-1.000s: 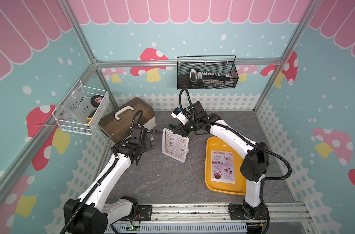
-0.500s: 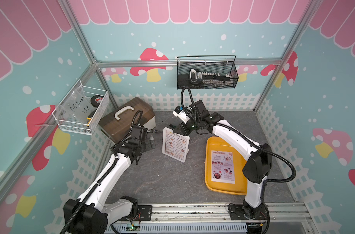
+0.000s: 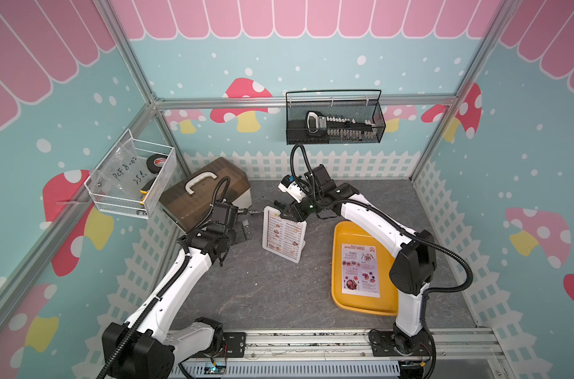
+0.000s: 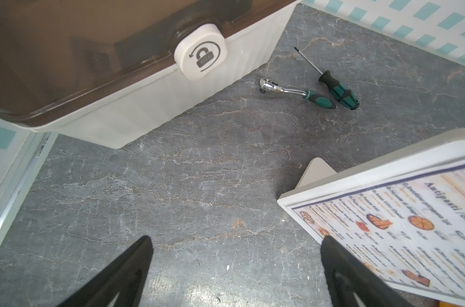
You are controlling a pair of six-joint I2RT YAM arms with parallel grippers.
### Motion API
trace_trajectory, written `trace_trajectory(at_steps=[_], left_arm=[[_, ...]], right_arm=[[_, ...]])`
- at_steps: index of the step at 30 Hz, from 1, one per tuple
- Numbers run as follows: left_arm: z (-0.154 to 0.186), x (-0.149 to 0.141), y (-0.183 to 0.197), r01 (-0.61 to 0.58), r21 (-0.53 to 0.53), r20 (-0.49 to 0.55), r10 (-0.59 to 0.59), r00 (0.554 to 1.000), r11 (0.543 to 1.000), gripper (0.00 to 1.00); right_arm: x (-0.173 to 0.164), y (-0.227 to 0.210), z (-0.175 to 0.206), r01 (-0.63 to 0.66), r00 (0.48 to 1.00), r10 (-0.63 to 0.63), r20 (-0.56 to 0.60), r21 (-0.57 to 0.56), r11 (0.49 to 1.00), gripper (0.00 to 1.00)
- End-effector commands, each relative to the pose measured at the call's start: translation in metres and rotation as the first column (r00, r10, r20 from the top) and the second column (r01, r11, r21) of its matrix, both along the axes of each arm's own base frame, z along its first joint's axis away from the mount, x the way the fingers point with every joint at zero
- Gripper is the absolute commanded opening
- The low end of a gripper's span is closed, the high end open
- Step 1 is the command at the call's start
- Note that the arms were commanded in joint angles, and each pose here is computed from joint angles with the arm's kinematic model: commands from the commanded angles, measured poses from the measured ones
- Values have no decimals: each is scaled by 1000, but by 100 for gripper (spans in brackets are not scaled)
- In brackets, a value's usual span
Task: Replace the menus in the menu holders
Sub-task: Adjust the menu holder at the center of the board, then take out the menu from the menu holder.
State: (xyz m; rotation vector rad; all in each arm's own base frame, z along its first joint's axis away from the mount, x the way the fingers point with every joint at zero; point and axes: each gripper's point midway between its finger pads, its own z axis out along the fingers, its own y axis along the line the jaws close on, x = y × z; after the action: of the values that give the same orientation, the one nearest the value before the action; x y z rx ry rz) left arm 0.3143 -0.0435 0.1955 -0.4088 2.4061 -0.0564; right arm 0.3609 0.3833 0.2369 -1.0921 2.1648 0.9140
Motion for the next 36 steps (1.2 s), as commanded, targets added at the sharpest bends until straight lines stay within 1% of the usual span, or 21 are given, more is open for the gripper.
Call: trace_trajectory(at_steps=[1, 5, 9, 14, 20, 24, 36], left_arm=[[17, 3, 1, -1, 8, 46, 1, 999, 1000, 99], [19, 3, 2, -2, 12, 49, 1, 999, 1000, 99], [20, 4, 3, -4, 15, 53, 3, 999, 1000, 99], [19, 3, 3, -4, 17, 50, 3, 999, 1000, 99], [18, 3, 2, -2, 13, 47, 2, 999, 1000, 99], [18, 3, 2, -1, 12, 48, 1, 999, 1000, 99], [20, 0, 3, -2, 10, 51, 2, 999, 1000, 99]], right_arm=[[0, -1, -16, -19, 1000, 18, -24, -26, 999, 31], [-1, 0, -19, -23, 999, 23, -35, -26, 999, 26], [-2, 0, -16, -24, 999, 24, -36, -19, 1000, 15], [-2, 0, -3, -17, 1000, 17, -18, 0, 1000, 10], [-2, 1, 14, -16, 1000, 16, 5, 27, 999, 9], [-1, 1, 17, -14, 1000, 14, 9, 34, 999, 7], [1, -1, 27, -12, 1000, 12, 2, 75, 997, 11]])
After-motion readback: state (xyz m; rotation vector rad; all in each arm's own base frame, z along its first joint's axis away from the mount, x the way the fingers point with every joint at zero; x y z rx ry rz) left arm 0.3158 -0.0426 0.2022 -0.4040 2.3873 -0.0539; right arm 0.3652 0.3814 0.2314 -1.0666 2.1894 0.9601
